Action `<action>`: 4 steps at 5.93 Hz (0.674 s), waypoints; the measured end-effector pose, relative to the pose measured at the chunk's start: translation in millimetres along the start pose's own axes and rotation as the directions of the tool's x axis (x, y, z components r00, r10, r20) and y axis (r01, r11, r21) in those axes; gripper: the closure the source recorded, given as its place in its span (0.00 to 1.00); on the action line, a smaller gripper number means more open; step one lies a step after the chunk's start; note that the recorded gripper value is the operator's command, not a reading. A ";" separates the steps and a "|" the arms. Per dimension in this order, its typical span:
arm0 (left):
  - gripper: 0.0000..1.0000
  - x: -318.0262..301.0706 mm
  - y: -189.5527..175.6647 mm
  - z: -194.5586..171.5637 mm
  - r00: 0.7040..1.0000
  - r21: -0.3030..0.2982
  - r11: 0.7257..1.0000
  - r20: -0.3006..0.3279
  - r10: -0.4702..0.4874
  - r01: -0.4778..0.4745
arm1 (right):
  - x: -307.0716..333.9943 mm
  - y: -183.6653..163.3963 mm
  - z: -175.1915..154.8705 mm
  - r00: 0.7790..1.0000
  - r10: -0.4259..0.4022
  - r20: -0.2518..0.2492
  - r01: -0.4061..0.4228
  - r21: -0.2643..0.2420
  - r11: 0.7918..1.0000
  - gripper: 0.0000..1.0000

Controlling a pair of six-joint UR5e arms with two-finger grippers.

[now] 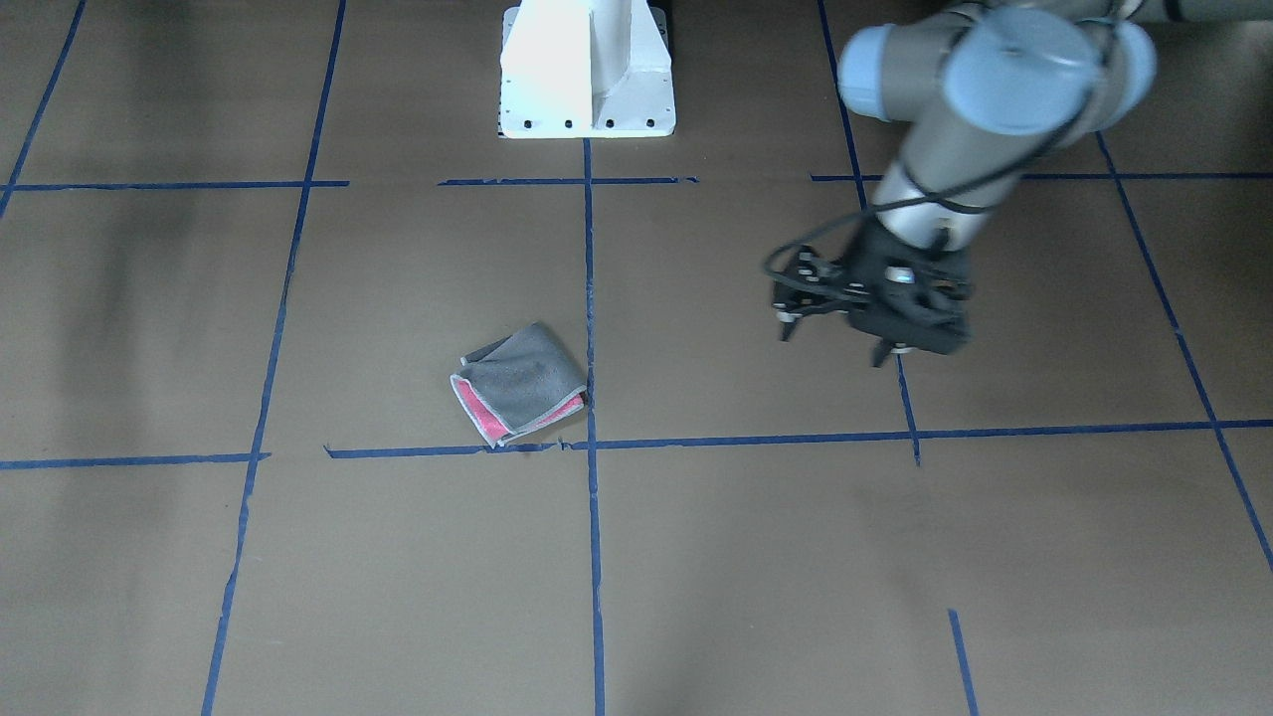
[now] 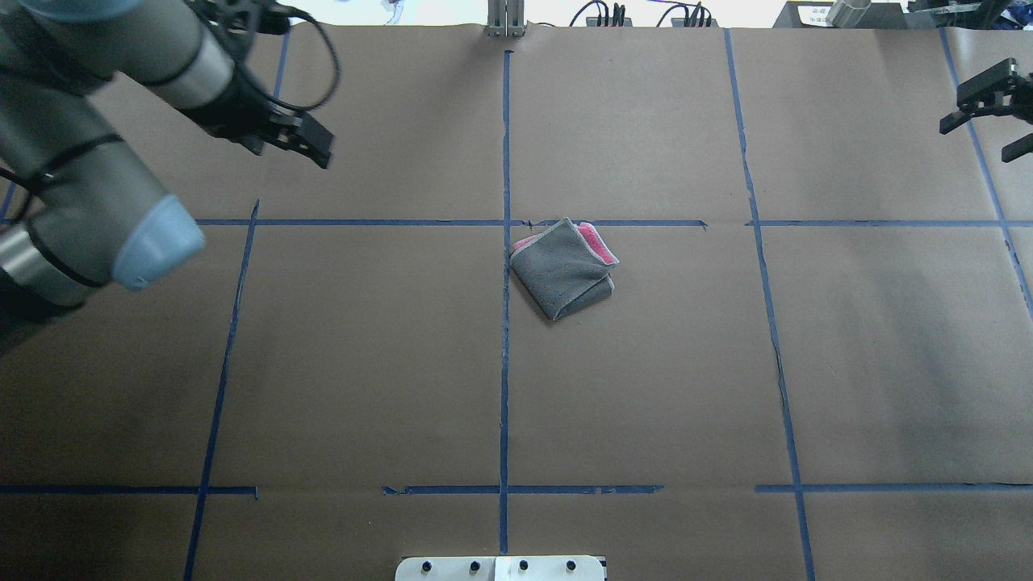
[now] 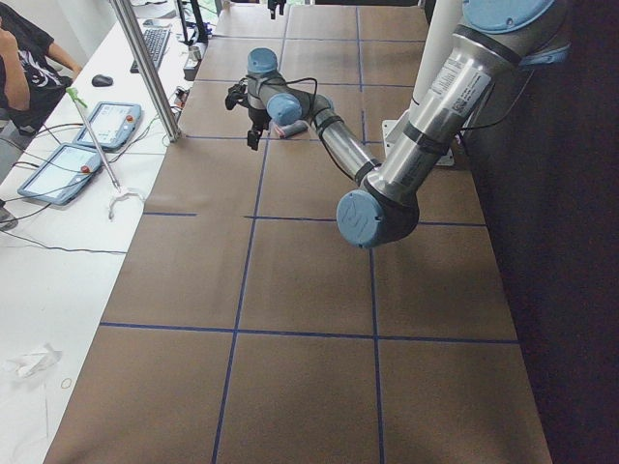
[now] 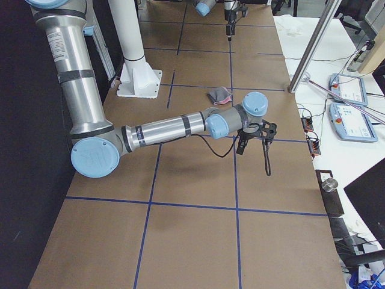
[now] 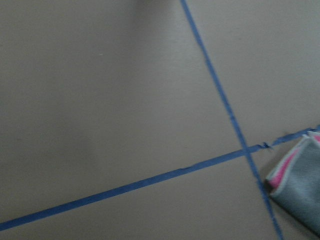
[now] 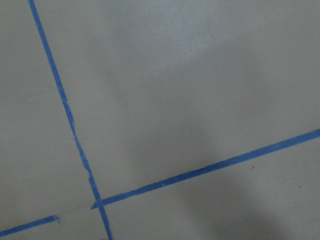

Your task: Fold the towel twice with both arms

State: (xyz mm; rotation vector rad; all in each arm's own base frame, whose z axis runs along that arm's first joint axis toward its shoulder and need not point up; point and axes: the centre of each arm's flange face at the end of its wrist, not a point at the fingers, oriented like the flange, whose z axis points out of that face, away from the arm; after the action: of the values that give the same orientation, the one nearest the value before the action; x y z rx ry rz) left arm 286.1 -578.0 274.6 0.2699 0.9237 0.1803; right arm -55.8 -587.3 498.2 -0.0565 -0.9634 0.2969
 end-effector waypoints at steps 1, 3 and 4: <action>0.00 -84.8 1.2 -23.4 1.000 -0.041 0.999 0.028 -0.010 0.012 | 18.1 -4.8 -16.0 0.998 -0.062 -0.014 0.062 -0.002 0.998 0.00; 0.00 -222.9 11.0 -73.6 0.991 -0.154 0.986 0.126 -0.046 0.065 | 63.4 -4.3 -30.6 0.993 -0.107 -0.046 0.107 -0.016 0.994 0.00; 0.00 -284.9 19.5 -83.9 0.985 -0.198 0.974 0.151 -0.080 0.109 | 92.5 1.9 -28.9 0.990 -0.119 -0.077 0.117 -0.022 0.993 0.00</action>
State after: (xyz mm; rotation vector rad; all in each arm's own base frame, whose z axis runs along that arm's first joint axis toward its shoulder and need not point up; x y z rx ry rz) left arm 49.3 -623.0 449.2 0.0453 0.7675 0.1648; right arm 16.7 -557.7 555.4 -0.0262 -0.8875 0.1761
